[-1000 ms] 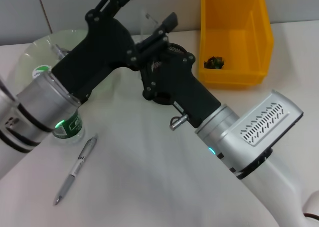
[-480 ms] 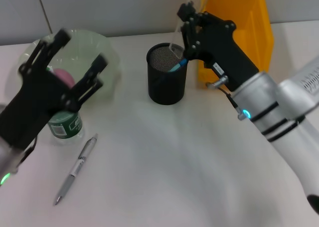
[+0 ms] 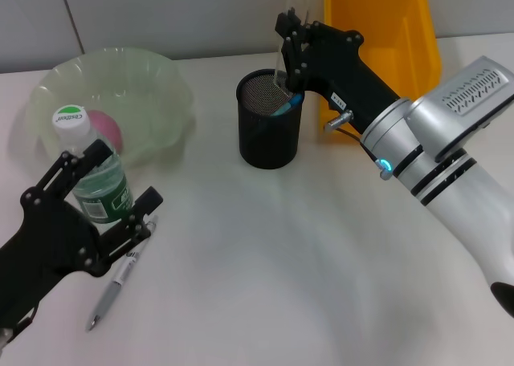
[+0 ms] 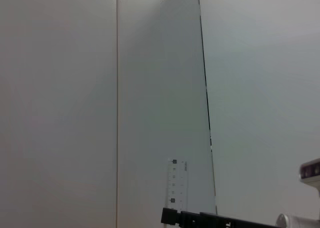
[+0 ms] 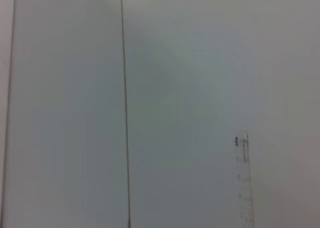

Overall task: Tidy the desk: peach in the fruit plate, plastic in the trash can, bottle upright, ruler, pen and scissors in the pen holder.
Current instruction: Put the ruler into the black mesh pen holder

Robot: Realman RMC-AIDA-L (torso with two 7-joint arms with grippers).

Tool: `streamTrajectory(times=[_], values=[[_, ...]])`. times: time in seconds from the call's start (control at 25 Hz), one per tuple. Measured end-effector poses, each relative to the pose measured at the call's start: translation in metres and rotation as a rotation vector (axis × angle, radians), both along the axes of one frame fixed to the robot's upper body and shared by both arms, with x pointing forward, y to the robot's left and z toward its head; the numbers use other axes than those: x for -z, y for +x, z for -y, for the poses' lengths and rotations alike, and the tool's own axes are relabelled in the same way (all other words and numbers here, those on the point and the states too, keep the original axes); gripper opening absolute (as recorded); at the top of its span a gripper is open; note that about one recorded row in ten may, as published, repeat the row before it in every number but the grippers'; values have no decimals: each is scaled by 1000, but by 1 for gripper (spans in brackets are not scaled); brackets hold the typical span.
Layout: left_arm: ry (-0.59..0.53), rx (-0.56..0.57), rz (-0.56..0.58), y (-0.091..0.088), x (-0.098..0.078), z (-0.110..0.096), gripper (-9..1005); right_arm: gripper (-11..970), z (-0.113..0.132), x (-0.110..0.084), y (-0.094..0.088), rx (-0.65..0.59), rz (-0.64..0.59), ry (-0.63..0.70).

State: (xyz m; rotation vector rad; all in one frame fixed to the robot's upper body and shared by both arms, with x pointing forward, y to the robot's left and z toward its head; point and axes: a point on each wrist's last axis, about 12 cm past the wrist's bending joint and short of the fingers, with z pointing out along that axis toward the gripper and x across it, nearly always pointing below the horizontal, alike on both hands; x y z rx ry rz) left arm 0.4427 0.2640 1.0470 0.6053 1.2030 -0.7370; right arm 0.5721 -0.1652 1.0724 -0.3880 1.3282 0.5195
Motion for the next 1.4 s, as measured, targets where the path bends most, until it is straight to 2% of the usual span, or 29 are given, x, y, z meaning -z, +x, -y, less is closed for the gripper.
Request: streamTrajectory(times=[0.4, 0.96, 1.2, 1.4], values=[[33, 43, -24, -6, 6, -2, 831, 59, 4, 2, 7, 8, -14, -51], [49, 71, -20, -7, 7, 1, 831, 76, -6, -5, 15, -20, 14, -73], [48, 72, -17, -6, 6, 2, 830, 84, -13, -3, 25, -18, -42, -126], [49, 75, -14, -5, 6, 3, 830, 90, -14, -4, 26, -23, -45, -135]])
